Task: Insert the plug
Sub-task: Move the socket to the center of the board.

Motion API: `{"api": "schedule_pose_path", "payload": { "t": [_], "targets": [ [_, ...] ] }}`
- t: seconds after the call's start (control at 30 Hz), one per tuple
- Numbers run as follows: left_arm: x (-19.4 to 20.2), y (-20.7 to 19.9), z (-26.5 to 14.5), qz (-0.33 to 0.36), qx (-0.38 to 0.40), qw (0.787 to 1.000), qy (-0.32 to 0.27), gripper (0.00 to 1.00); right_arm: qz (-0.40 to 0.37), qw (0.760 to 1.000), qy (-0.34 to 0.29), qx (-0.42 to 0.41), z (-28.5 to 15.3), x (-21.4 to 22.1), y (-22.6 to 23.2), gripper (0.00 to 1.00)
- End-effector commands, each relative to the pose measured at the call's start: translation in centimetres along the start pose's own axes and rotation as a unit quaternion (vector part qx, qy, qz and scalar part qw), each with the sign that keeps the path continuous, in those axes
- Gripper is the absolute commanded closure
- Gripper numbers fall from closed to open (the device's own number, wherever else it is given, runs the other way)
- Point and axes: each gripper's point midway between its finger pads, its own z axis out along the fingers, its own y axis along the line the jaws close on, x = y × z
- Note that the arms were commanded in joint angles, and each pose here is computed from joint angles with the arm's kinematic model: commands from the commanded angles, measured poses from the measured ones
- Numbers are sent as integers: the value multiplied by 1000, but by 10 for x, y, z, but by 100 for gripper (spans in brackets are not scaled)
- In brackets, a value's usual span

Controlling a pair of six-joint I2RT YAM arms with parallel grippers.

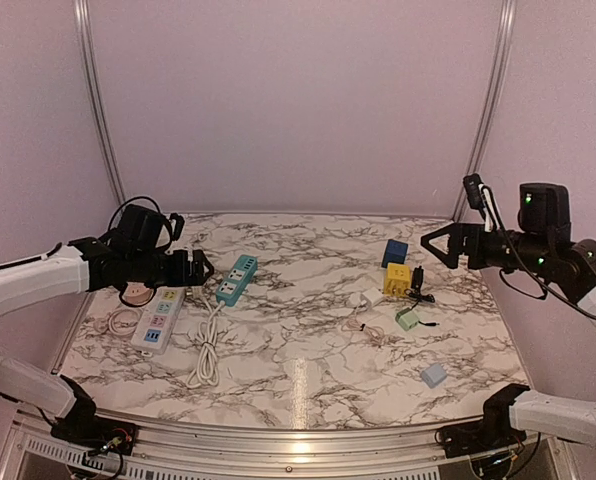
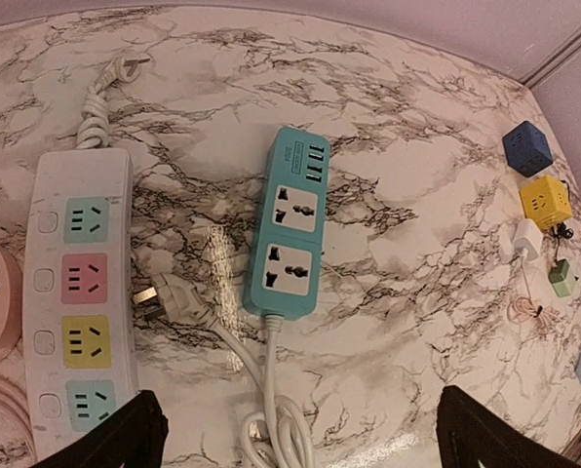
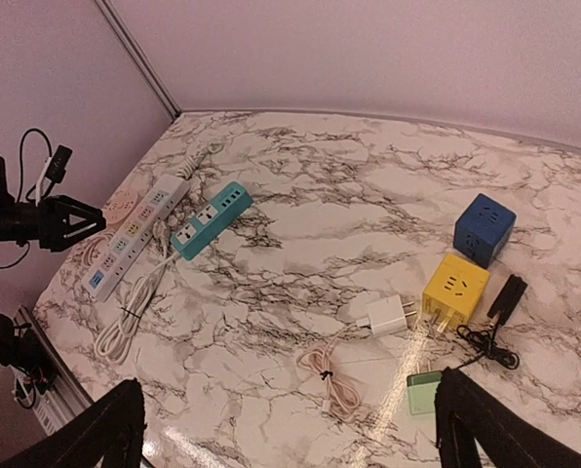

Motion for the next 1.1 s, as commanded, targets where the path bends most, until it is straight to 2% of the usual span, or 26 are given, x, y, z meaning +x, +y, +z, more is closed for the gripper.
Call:
{"api": "schedule_pose_path", "payload": {
  "t": [0.0,0.5,0.8,0.97,1.07],
  "targets": [
    [-14,-7,35,33,-38,999,-13,1,6,1000,-7,9,-7,0,-3,2],
    [-5,-6,133,113,-140,983,35,1,23,1000,13,5,1,13,-5,1],
    [10,11,164,133,-177,973,70,1,27,999,17,7,1,19,-7,2],
    [17,12,173,134,-172,972,83,2,31,999,18,7,0,23,-7,1],
    [22,12,176,129,-163,974,88,9,32,999,18,9,-1,24,-8,1]
  ]
}}
